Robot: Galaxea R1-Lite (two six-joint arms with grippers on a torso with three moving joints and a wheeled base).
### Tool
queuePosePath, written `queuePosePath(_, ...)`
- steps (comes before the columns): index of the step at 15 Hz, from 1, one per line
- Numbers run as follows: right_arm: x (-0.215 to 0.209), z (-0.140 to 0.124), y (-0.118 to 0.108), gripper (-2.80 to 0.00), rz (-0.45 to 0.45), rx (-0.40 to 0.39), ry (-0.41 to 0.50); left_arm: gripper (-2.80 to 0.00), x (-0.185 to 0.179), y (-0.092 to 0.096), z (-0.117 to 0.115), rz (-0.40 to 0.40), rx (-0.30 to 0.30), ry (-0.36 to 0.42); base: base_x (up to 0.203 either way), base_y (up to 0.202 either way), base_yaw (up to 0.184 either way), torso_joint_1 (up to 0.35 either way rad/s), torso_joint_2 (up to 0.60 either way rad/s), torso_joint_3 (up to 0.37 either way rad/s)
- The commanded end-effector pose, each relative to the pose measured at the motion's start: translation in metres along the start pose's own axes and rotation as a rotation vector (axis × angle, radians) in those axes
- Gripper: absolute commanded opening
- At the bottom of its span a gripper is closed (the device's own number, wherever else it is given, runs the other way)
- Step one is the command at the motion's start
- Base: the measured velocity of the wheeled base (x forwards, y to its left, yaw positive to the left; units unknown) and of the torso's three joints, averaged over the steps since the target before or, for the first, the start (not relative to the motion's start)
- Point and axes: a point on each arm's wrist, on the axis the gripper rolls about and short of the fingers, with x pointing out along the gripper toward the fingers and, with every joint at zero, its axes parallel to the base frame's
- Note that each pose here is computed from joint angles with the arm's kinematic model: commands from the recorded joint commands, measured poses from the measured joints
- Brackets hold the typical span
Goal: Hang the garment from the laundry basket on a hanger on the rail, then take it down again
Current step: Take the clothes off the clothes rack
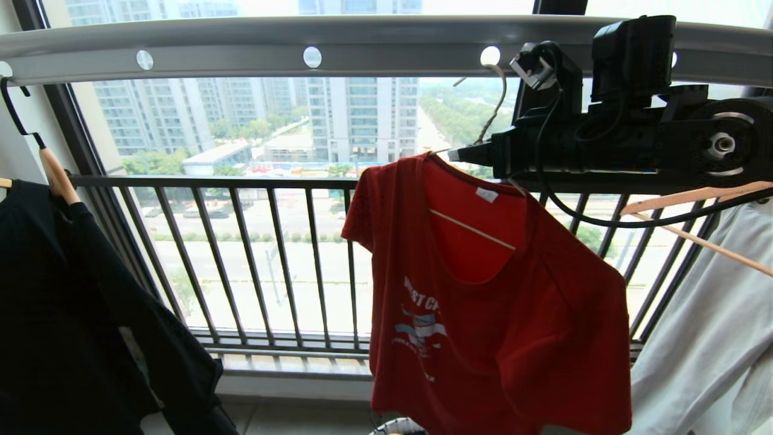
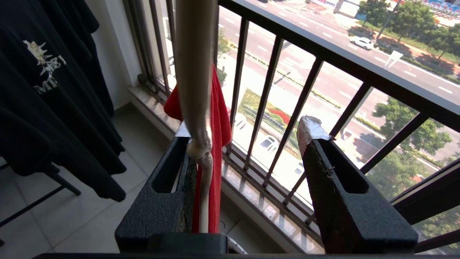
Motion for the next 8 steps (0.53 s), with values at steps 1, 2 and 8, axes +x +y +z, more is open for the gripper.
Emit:
queuePosePath(1,0.0,0.002,0.0,-2.8,-0.002,-0.004,-0.008,-2.8,0.0,0.0,0.0,0.001,-0.001,0.001,0.0,0.0,0.0,0.0,0.0,0.0)
queuePosePath(2,0.0,0.003,0.0,-2.8,-0.003,-0.005,-0.011,-2.8,0.0,0.0,0.0,0.001,-0.001,0.001,0.0,0.0,0.0,0.0,0.0,0.0)
queuePosePath(8,-0.009,0.016,0.008,-2.8,-0.026,-0.019,-0.046,-2.8,0.0,0.0,0.0,0.001,-0.001,0.001,0.0,0.0,0.0,0.0,0.0,0.0)
